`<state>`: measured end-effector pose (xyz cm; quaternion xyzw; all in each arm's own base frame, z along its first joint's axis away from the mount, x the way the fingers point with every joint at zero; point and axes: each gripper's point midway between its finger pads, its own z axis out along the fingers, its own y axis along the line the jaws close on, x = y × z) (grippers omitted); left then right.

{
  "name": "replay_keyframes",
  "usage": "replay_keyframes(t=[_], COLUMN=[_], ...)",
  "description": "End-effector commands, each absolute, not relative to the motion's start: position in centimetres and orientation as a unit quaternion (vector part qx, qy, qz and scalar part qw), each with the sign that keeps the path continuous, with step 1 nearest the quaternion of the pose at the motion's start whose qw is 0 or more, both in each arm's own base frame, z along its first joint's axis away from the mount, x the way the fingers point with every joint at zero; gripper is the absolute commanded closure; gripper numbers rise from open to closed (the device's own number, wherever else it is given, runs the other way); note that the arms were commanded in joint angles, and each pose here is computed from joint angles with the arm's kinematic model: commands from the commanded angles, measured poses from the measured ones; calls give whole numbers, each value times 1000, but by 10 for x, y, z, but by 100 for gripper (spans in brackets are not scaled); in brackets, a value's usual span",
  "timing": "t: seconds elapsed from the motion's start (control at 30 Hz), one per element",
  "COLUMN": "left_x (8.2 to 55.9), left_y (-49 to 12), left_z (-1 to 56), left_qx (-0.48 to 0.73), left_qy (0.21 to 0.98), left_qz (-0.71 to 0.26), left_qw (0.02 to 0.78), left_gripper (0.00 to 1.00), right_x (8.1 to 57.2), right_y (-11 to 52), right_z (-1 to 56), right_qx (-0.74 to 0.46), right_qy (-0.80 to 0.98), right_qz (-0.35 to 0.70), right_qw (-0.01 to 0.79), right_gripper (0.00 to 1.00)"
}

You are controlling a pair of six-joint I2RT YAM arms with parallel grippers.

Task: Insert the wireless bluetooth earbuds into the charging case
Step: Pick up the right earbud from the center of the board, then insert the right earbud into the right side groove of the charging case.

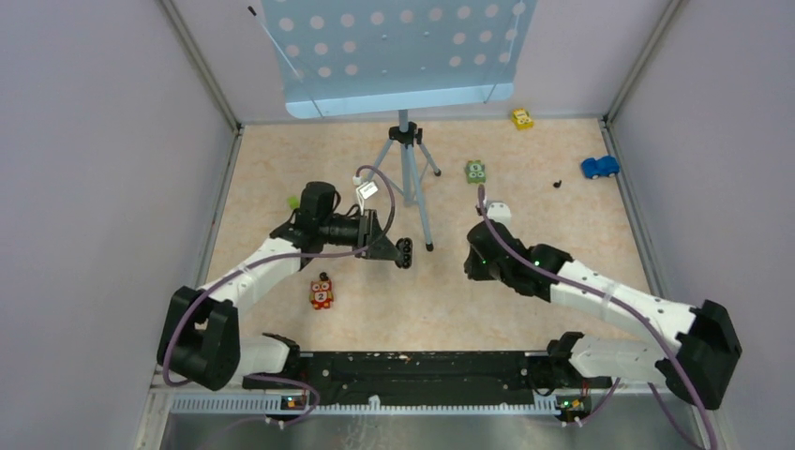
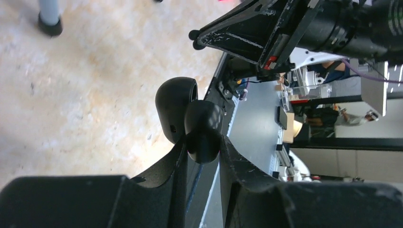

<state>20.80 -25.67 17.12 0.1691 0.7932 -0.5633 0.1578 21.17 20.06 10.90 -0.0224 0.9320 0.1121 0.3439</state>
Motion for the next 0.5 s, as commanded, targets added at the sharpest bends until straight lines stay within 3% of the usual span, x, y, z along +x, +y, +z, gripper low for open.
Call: replay_keyframes(t=[0.0, 0.33, 0.47], left_x=[200, 194, 193], left_y=[-263, -264, -262], left_z=[213, 233, 236], left_qx=[255, 306, 326], left_qy=[726, 698, 689], left_qz=[-602, -592, -575], left_qw=[215, 262, 298], left_gripper=[100, 100, 100], right_x=[212, 201, 201], right_y=[213, 232, 233], right_z=[174, 279, 286], right_qx=[-30, -62, -103], right_qy=[902, 805, 791], right_qz=[189, 343, 339], right_qw=[387, 480, 499], right_gripper=[100, 100, 100])
